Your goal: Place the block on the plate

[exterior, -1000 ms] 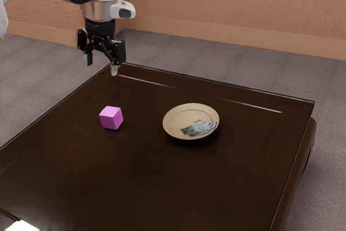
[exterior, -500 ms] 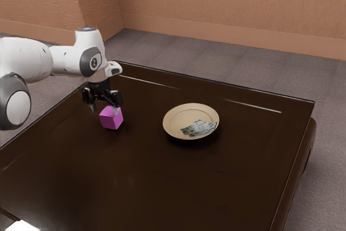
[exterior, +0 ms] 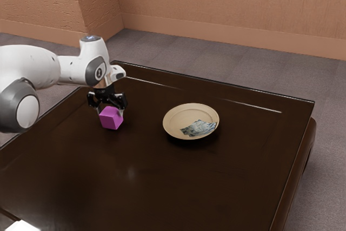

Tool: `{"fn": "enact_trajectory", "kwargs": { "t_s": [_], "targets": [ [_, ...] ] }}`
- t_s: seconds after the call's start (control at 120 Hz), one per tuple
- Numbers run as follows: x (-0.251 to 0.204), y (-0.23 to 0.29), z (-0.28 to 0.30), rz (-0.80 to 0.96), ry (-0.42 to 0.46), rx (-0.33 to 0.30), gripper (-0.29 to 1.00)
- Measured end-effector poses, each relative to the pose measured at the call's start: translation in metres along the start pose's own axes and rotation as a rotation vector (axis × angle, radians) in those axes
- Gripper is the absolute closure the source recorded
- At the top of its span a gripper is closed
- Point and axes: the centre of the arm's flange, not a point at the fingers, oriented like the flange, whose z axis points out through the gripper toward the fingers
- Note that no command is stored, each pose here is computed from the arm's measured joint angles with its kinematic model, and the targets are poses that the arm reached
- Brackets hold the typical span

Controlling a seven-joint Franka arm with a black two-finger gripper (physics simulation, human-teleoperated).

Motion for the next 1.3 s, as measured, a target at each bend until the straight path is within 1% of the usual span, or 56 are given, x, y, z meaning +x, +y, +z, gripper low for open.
{"fn": "enact_trajectory", "kwargs": {
  "t_s": [0.25,0.55,0.75,0.9,1.008,1.067,1.117,1.167,1.242,1.3],
  "targets": [
    [-0.001,-0.002,0.001,0.022,0.022,-0.009,0.0],
    [-0.01,-0.003,0.006,0.062,0.018,-0.02,0.01],
    [-0.01,-0.003,0.004,0.081,0.028,-0.024,0.19],
    [-0.01,-0.003,0.002,0.093,0.033,-0.025,0.24],
    [-0.008,0.003,-0.018,0.111,0.061,-0.024,0.27],
    [-0.009,0.032,-0.046,0.156,0.099,-0.028,0.27],
    [-0.017,0.08,-0.078,0.229,0.138,-0.032,0.28],
    [-0.032,0.14,-0.1,0.316,0.163,-0.043,0.28],
    [-0.061,0.222,-0.115,0.437,0.179,-0.061,0.28],
    [-0.078,0.267,-0.117,0.5,0.183,-0.074,0.29]
  ]
}}
